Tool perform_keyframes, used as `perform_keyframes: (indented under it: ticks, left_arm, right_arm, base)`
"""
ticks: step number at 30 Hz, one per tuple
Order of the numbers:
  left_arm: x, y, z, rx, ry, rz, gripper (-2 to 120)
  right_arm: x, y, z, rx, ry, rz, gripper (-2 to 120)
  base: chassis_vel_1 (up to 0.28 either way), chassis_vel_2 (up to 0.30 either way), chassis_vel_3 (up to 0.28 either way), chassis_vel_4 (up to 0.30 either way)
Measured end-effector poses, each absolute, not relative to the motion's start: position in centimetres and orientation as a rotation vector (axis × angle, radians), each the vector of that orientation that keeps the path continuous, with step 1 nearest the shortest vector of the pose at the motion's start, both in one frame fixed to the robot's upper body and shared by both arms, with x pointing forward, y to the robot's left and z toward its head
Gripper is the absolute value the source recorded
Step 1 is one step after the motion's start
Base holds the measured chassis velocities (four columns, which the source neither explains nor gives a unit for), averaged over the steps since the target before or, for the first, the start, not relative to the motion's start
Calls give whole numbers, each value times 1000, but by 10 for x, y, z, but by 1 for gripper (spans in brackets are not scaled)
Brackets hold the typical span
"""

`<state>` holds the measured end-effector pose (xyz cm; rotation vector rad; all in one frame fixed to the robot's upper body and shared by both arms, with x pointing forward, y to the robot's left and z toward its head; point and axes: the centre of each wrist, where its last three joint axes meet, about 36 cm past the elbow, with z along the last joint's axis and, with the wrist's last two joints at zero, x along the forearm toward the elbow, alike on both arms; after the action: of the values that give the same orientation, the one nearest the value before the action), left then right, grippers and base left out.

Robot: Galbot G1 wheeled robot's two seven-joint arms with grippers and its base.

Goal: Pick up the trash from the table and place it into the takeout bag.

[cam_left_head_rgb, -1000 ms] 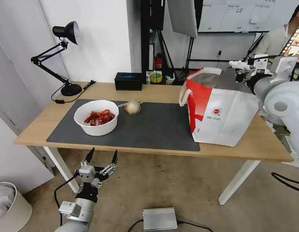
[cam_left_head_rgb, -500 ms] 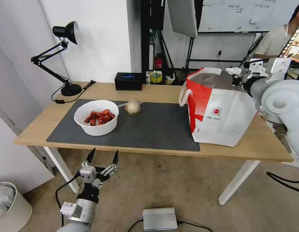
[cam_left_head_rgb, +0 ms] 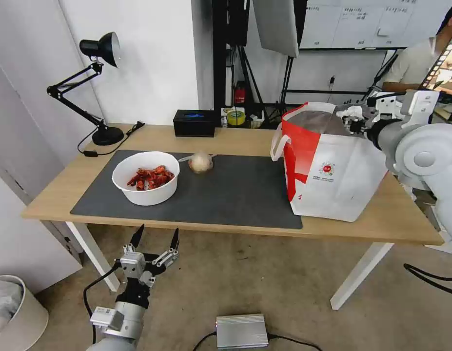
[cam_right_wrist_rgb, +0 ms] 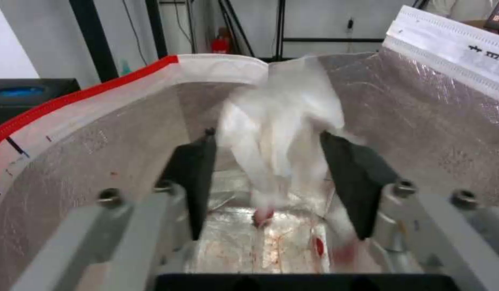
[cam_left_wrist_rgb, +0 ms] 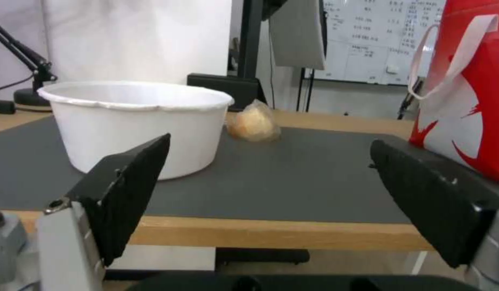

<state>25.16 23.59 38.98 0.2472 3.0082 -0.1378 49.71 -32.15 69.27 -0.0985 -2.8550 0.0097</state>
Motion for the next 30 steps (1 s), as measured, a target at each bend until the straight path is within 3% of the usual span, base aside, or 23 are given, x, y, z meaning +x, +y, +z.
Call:
perform_keyframes:
  ticks: [12,21,30]
  left_arm:
    - [251,236,393,248,2998,-138,100]
    - [249,236,395,243,2995,-136,100]
    - [247,239,398,229,2985,-130,100]
  right_arm:
    - [491,-319,692,74,-2946,-26,98]
    - [474,-306,679,458,-3165,-136,100]
    - [442,-299,594,860,-3152,-120,100]
  base:
    - [0,0,0,0]
    - [0,0,0,0]
    - [0,0,0,0]
